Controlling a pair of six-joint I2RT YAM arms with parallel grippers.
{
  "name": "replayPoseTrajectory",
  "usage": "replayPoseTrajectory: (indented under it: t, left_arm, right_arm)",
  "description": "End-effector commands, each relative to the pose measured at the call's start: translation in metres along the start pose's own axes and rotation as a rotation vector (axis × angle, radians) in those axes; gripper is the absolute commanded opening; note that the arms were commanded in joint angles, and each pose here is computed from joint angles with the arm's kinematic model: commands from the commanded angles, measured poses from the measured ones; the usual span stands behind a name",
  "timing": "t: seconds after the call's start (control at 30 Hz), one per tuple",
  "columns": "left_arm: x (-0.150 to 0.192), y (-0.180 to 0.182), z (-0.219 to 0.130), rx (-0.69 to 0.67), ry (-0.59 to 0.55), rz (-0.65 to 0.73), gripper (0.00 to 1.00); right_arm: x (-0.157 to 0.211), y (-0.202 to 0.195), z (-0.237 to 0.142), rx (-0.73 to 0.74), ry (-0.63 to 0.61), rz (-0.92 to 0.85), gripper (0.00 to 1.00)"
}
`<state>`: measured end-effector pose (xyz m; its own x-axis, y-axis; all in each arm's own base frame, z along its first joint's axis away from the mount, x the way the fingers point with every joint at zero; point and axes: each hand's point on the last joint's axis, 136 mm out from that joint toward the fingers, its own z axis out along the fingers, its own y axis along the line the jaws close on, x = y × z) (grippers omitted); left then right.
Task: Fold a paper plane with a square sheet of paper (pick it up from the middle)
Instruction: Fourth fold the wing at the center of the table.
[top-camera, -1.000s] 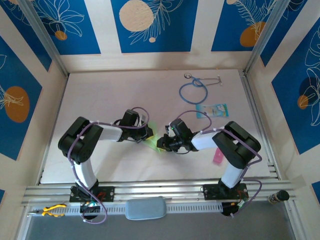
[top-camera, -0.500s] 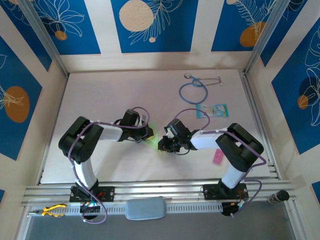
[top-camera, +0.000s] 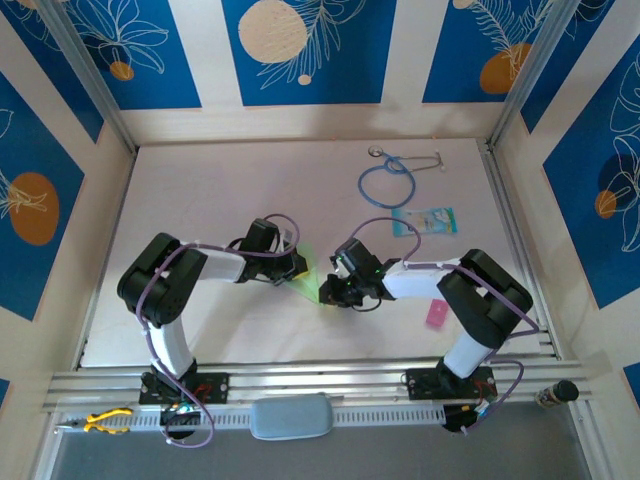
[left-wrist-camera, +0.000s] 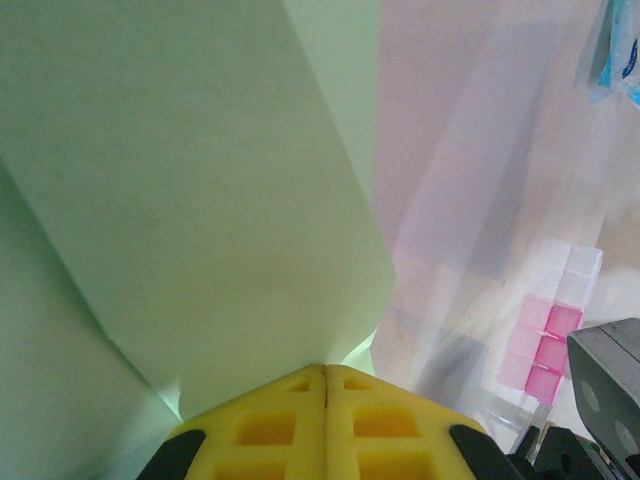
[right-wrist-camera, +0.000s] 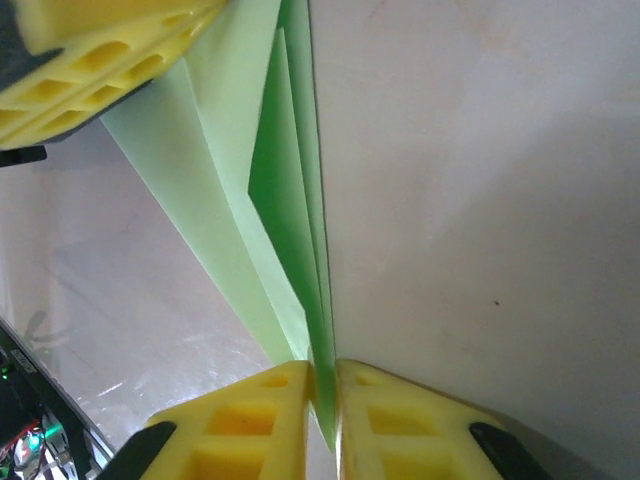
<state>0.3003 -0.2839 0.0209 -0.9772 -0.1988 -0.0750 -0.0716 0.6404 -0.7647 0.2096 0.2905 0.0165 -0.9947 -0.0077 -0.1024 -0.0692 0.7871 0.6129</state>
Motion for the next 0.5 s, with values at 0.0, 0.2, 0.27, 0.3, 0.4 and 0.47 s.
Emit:
replayPoseTrajectory:
  t: [0.0,0.2,0.27,0.3,0.4,0.47]
  left_arm:
    - [0.004,0.02,0.006,-0.07,0.009,-0.026,0.06]
    - [0.004,0.021,0.006,-0.074,0.006,-0.03,0.06]
    - [0.004,0.021,0.005,-0.079,0.004,-0.029,0.06]
    - [0.004,0.021,0.005,-0.08,0.004,-0.029,0.05]
    - [0.004,0.022,0.005,-0.083,0.001,-0.03,0.05]
    - [0.003,0.022,0.004,-0.085,-0.002,-0.031,0.06]
  right_arm:
    - [0.019,-0.009,-0.002,0.04,0.066,-0.003,0.11]
    - [0.027,-0.014,0.002,0.052,0.098,0.01,0.08]
    - [0.028,-0.012,0.0,0.046,0.098,0.005,0.09]
    - [0.028,-0.011,-0.001,0.045,0.094,0.004,0.09]
    - [0.028,-0.004,-0.005,0.021,0.09,-0.013,0.08]
    - [0.029,-0.005,-0.005,0.02,0.099,-0.013,0.07]
